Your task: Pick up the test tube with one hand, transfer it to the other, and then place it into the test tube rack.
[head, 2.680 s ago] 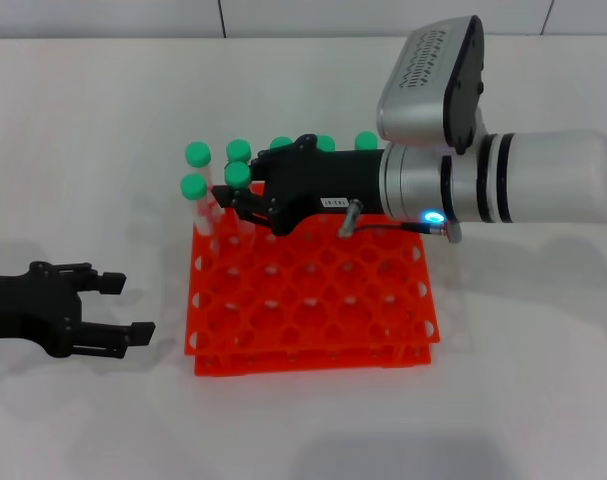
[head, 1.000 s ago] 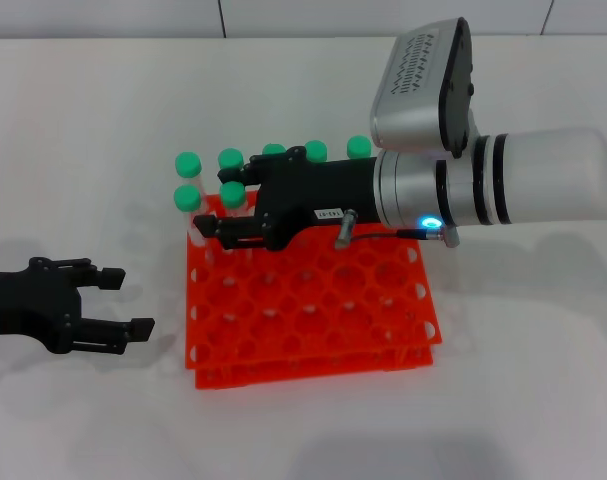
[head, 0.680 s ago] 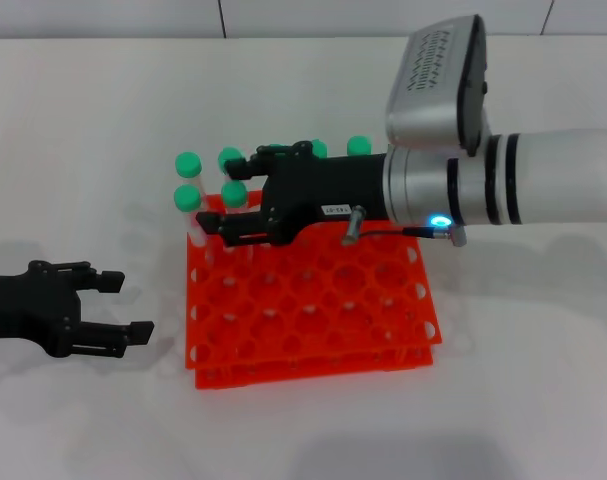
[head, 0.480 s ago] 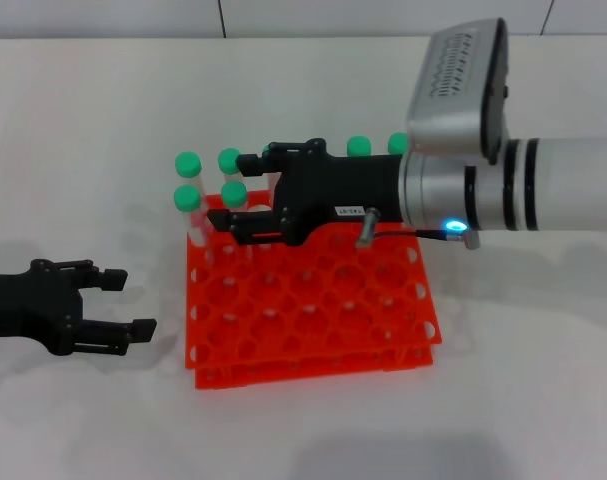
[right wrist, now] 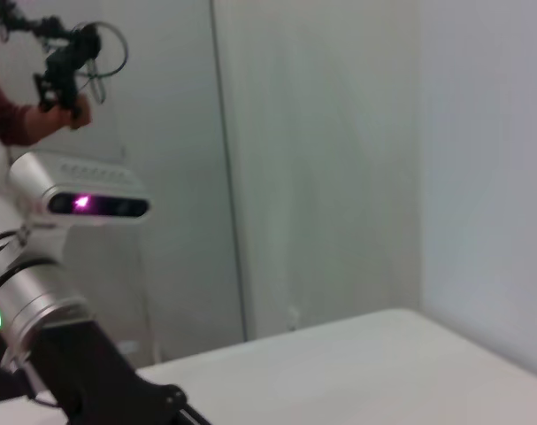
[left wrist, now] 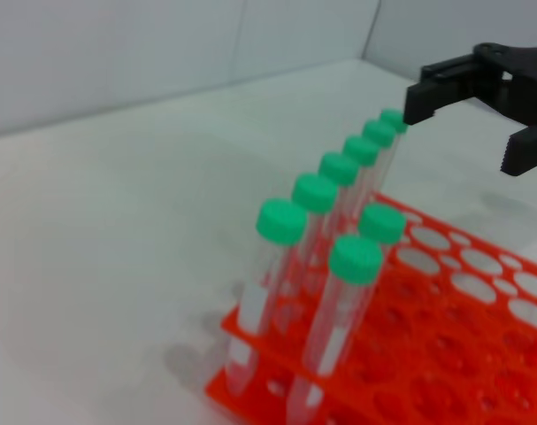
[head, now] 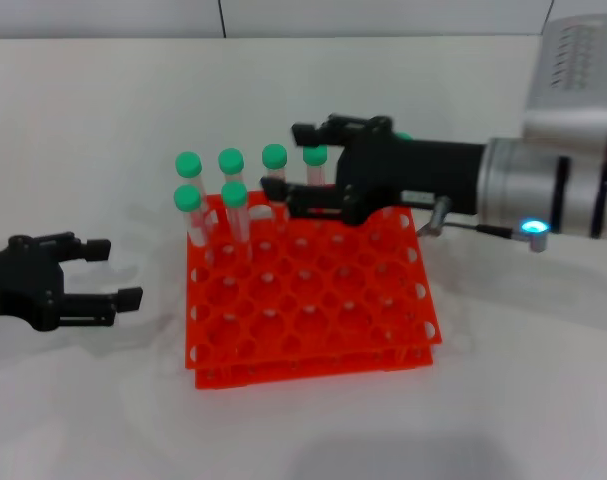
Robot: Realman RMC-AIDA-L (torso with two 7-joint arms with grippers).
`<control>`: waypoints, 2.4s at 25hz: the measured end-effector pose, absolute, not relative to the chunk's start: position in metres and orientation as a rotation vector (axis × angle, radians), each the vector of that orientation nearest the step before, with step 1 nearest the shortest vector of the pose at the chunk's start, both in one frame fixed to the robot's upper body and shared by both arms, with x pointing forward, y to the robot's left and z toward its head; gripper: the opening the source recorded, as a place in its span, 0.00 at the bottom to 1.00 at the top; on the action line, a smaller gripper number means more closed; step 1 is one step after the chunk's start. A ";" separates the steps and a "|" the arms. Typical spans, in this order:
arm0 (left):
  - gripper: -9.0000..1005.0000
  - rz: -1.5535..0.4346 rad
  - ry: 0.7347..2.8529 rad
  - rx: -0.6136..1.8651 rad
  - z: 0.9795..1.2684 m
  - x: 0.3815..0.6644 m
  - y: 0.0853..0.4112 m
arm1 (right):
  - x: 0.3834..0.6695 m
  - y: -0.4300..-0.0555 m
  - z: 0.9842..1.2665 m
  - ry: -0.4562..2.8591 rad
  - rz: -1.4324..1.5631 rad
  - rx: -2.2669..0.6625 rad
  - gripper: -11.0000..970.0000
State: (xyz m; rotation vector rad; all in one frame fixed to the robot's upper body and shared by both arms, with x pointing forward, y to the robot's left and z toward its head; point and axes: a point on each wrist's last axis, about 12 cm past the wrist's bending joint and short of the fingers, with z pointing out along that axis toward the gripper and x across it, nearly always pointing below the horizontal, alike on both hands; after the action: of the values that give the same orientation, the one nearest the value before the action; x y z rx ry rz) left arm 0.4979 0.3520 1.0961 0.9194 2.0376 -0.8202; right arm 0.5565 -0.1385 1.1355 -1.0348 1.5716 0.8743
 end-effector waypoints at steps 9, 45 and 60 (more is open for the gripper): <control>0.87 -0.848 1.845 0.822 1.120 0.504 0.356 | 0.561 -0.214 1.142 1.599 0.818 -0.857 0.75; 0.87 -1.040 1.710 0.800 1.125 0.513 0.328 | 0.532 -0.310 1.142 1.779 0.775 -0.927 0.74; 0.87 -1.046 1.709 0.825 1.126 0.515 0.324 | 0.532 -0.306 1.140 1.781 0.789 -0.937 0.74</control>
State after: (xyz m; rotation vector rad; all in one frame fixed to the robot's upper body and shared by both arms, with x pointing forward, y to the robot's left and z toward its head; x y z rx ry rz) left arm 0.5145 0.3244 1.1263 0.8253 1.7089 -1.0459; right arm 0.5316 -0.3059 1.1397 -0.9370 1.7814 0.7894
